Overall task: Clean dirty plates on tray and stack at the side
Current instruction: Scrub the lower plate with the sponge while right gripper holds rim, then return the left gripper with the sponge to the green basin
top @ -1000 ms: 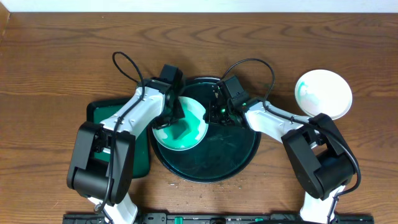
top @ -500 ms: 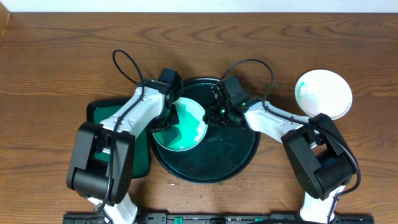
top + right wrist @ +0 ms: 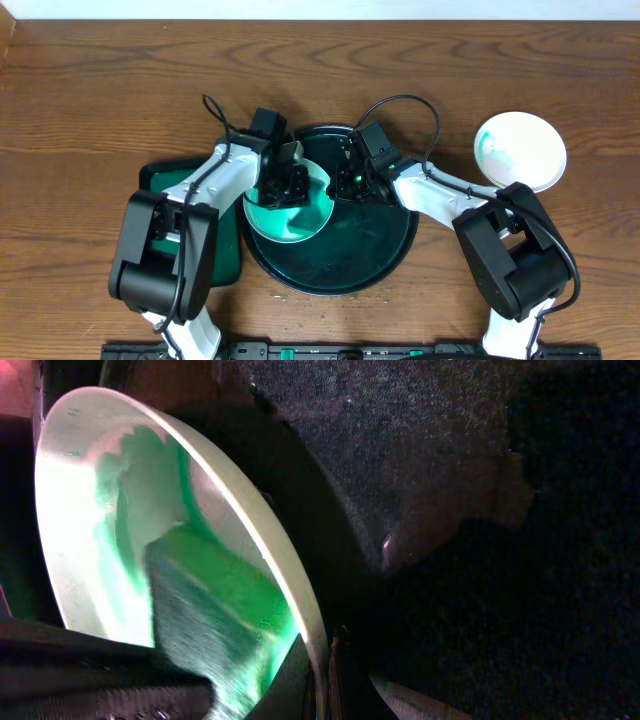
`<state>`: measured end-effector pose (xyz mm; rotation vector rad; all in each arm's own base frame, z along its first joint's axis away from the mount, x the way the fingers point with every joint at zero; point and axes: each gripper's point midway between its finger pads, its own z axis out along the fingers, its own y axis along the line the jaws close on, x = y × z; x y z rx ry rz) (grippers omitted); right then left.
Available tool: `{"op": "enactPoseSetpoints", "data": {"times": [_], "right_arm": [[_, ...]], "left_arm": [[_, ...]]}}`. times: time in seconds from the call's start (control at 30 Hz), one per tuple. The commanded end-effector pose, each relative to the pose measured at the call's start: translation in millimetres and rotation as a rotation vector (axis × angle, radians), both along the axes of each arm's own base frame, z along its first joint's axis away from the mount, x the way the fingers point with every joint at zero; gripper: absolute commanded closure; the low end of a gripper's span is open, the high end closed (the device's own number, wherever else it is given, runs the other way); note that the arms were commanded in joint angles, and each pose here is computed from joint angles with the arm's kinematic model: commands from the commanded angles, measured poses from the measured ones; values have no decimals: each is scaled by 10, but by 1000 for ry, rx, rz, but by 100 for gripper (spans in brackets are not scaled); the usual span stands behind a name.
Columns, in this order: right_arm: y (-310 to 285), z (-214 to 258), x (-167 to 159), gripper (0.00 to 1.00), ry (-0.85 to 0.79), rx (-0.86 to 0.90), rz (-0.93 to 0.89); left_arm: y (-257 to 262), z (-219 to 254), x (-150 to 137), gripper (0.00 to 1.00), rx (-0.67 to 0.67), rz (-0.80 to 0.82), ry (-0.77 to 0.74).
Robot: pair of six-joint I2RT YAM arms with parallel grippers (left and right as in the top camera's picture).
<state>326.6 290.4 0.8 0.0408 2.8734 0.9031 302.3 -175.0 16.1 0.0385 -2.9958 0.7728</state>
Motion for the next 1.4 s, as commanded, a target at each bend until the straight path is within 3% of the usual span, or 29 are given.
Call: {"op": "enactPoseSetpoints", "data": {"times": [0.0,0.2,0.47,0.7,0.9,1.23,1.37], "right_arm": [[-252,-407,-227,99,119,-116,-52],[-259,-409,-236,99,124,-119,-53],[-260,-409,-235,99,124,-119,-53],[-261,-409,-234,99,124,-118,-53],[-258,-395,-228,99,120,-116,-53],[-258,-383,-232,99,113,-118,-40],[-259,-360,-224,99,104,-117,-33]], "left_arm": [[-257,-34,-73,93,-138,9,63],[225,-177,251,93,43,252,39],[854,-133,488,93,302,387,-43],[1236,-23,331,93,535,409,7],[1259,178,209,93,554,396,44],[1597,1043,71,93,661,451,-168],[1784,1194,-13,93,705,491,-186]]}}
